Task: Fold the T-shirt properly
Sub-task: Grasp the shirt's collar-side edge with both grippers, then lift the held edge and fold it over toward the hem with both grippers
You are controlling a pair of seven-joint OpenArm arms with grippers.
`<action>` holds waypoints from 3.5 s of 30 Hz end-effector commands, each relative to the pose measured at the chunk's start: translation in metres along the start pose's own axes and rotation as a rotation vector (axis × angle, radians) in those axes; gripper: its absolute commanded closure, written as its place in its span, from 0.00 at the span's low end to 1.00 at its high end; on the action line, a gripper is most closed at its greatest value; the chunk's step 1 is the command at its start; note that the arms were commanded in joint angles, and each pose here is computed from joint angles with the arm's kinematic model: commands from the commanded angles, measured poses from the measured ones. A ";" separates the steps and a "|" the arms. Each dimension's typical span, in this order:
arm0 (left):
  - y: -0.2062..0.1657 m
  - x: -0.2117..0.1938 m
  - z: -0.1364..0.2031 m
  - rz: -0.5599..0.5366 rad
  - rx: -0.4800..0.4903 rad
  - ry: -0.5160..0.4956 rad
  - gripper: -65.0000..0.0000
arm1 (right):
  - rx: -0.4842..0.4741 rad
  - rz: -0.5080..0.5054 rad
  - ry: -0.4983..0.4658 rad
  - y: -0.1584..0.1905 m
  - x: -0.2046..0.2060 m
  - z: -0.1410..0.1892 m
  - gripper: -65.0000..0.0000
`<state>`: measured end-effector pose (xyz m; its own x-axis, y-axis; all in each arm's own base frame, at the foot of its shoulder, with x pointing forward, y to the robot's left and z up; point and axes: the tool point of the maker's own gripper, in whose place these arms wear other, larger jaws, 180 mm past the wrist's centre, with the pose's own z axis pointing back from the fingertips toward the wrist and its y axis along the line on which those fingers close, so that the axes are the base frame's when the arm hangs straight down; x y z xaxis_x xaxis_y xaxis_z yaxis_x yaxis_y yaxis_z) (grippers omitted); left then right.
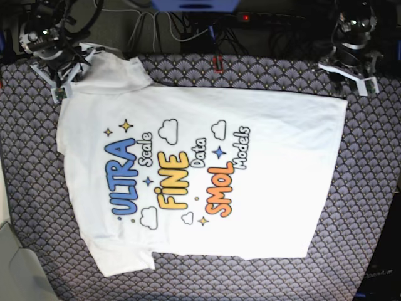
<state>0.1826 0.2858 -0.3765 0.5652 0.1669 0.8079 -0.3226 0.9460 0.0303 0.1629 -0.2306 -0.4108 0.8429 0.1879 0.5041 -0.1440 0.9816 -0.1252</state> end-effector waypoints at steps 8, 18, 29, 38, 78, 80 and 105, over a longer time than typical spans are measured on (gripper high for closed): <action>0.021 0.015 -0.018 0.026 0.057 -0.046 0.55 | -0.004 0.010 -0.028 -0.002 0.007 0.002 1.00; 0.020 0.016 -0.048 0.073 0.064 -0.037 0.55 | -0.004 0.010 -0.028 -0.002 0.007 0.002 1.00; 0.013 0.004 -0.069 0.106 0.057 0.000 0.55 | -0.011 0.020 -0.017 -0.006 0.005 0.003 1.00; -0.008 -0.005 -0.072 0.089 0.006 0.024 0.55 | -0.011 0.020 -0.015 -0.006 0.005 0.003 1.00; -0.034 0.056 -0.089 0.114 -0.050 0.001 0.99 | -0.121 0.089 -0.189 -0.055 0.096 0.007 1.00; -0.040 0.066 -0.093 0.122 -0.061 -0.002 0.99 | -0.135 0.100 -0.194 -0.061 0.107 0.008 1.00; -0.078 0.138 -0.149 0.062 -0.142 0.047 0.99 | -0.052 0.209 -0.240 -0.074 0.216 -0.039 1.00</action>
<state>0.3870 0.2714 -0.3742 0.6270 0.2493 0.7381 -0.2547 0.9609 -0.1083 0.3646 -0.2619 -0.3442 0.6913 0.3875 0.6098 -0.2806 0.9218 -0.2675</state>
